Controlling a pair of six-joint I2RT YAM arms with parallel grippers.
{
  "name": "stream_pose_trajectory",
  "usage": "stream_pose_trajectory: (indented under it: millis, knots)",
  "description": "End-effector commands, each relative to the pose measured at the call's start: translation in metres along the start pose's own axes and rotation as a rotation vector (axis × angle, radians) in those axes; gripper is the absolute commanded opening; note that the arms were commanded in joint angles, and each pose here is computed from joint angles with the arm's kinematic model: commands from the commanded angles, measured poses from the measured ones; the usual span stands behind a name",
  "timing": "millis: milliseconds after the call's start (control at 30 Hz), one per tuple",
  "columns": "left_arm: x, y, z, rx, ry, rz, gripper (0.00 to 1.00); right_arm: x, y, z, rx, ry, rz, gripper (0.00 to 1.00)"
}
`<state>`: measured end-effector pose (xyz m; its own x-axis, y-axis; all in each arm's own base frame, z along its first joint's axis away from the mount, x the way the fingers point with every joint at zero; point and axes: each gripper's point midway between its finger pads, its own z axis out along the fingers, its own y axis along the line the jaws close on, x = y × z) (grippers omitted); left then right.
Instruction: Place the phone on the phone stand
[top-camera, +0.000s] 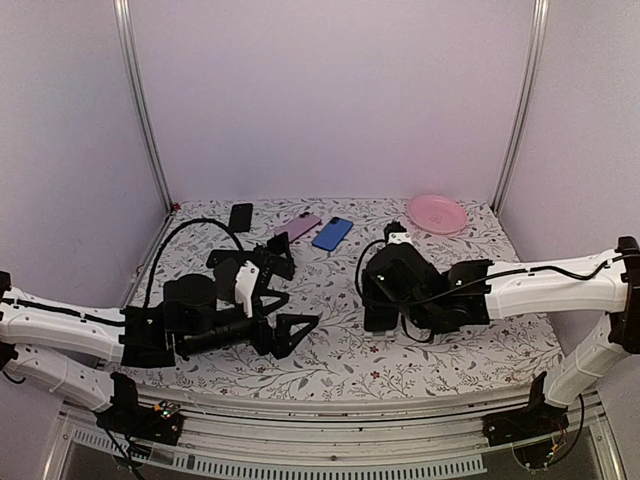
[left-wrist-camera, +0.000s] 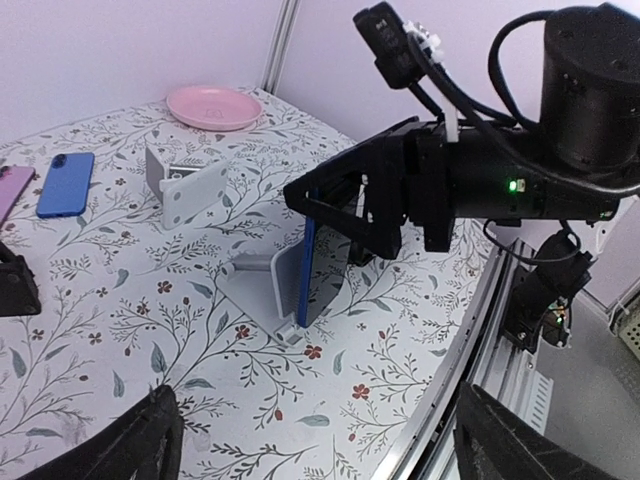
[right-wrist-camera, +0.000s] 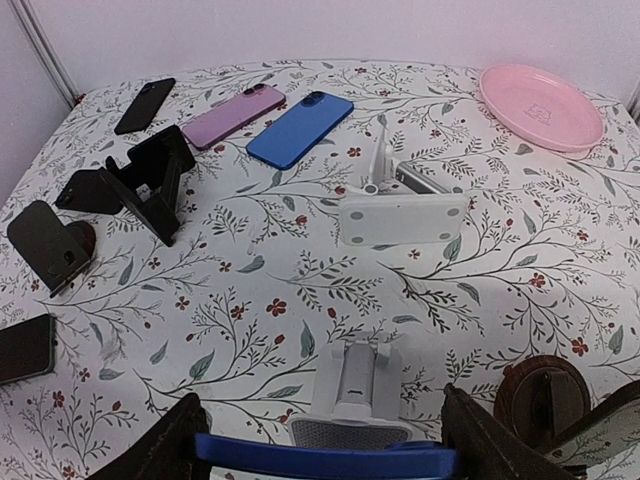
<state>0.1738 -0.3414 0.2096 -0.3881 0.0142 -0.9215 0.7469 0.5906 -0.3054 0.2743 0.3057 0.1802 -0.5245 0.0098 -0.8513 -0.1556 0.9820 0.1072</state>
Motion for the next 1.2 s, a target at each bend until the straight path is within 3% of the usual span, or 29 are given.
stream_pose_trajectory:
  millis: [0,700,1167]
  knots:
    - [0.003,0.008,0.002,-0.025,0.013,-0.001,0.94,-0.015,-0.001,0.007,0.037,-0.046,0.024,0.53]
    - [0.008,0.004,0.007,-0.004,0.024,-0.009,0.94,0.010,-0.008,0.035,0.101,0.000,0.109,0.53]
    - [0.010,0.006,0.006,-0.007,0.028,-0.012,0.94,0.028,-0.017,0.045,0.145,0.021,0.050,0.54]
